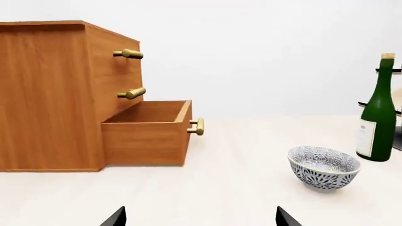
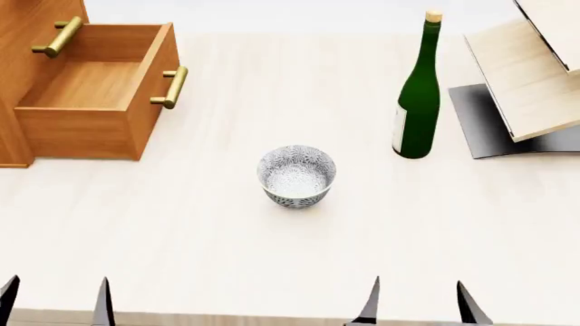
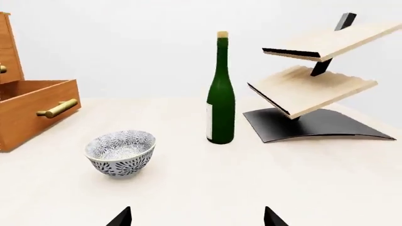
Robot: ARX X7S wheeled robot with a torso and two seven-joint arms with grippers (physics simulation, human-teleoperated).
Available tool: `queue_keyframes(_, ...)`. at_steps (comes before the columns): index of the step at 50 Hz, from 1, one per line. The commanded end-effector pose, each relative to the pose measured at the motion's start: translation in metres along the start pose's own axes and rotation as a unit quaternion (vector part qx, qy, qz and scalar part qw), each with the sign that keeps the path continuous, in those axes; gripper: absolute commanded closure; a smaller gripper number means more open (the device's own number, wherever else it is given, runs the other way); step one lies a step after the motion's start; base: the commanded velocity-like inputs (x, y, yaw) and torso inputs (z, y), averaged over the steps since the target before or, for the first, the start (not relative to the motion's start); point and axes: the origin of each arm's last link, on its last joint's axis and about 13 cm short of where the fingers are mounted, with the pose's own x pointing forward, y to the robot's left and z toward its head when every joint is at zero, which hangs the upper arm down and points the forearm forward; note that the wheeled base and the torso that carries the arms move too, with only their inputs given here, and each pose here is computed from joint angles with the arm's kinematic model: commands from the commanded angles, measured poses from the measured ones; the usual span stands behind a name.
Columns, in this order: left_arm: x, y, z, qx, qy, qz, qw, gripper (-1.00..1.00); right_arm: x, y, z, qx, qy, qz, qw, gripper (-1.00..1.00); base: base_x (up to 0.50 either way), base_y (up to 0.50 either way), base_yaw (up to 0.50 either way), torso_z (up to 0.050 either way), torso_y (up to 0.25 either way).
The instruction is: Put the bowl on top of the cabinet.
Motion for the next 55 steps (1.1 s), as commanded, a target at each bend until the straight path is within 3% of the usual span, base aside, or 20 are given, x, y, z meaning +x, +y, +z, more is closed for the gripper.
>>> queue_keyframes(1,0.001,0.019,0.038,0.023,-0.063,0.031,0.997,-1.0,0.003,-0.023,0.05,-0.02,-0.08,-0.038,0.996,-1.0,0.0,0.0,0.0,0.0,0.0)
queue_keyframes(2,0.001,0.019,0.038,0.023,-0.063,0.031,0.997,-1.0,0.003,-0.023,0.05,-0.02,-0.08,-0.038,0.996,-1.0,0.0,0.0,0.0,0.0,0.0)
queue_keyframes(3,0.0,0.024,0.045,0.061,-0.083,0.035,0.994,-1.0,0.003,-0.028,0.06,-0.014,-0.089,-0.041,0.995,-1.0,0.0,0.0,0.0,0.0,0.0)
queue_keyframes(8,-0.002,0.036,0.067,0.051,-0.108,0.049,0.992,-1.0,0.001,-0.046,0.09,-0.025,-0.129,-0.066,0.989,-1.0,0.0,0.0,0.0,0.0,0.0)
queue_keyframes(13,-0.002,0.056,0.092,0.034,-0.137,0.094,0.985,-1.0,-0.006,-0.069,0.108,-0.027,-0.148,-0.099,0.984,-1.0,0.0,0.0,0.0,0.0,0.0)
queue_keyframes(19,-0.007,0.078,0.107,0.038,-0.153,0.146,0.977,-1.0,-0.015,-0.086,0.118,-0.041,-0.159,-0.114,0.98,-1.0,0.0,0.0,0.0,0.0,0.0)
queue_keyframes(20,-0.009,0.088,0.112,0.049,-0.16,0.166,0.972,-1.0,-0.021,-0.092,0.123,-0.049,-0.164,-0.112,0.979,-1.0,0.0,0.0,0.0,0.0,0.0)
queue_keyframes(23,-0.015,0.1,0.116,0.037,-0.171,0.195,0.965,-1.0,-0.028,-0.102,0.129,-0.038,-0.169,-0.115,0.978,-1.0,0.0,0.0,0.0,0.0,0.0)
queue_keyframes(25,-0.02,0.104,0.116,0.029,-0.18,0.201,0.962,-1.0,-0.034,-0.11,0.134,-0.009,-0.182,-0.128,0.975,-1.0,0.0,0.0,0.0,0.0,0.0)
queue_keyframes(27,-0.024,0.108,0.117,0.02,-0.185,0.208,0.96,-1.0,-0.037,-0.115,0.137,-0.013,-0.19,-0.132,0.973,-1.0,0.0,0.0,0.0,0.0,0.0)
queue_keyframes(33,-0.035,0.125,0.125,0.036,-0.192,0.252,0.948,-1.0,-0.05,-0.131,0.141,-0.006,-0.212,-0.163,0.964,-1.0,0.0,0.0,0.0,0.0,0.0)
queue_keyframes(41,-0.048,0.138,0.131,0.03,-0.206,0.273,0.939,-1.0,-0.06,-0.141,0.134,0.034,-0.231,-0.159,0.959,-1.0,0.0,0.0,0.0,0.0,0.0)
queue_keyframes(55,-0.047,0.139,0.128,0.029,-0.21,0.28,0.936,-1.0,-0.059,-0.137,0.134,0.021,-0.233,-0.141,0.962,-1.0,0.0,0.48,0.0,0.0,0.0)
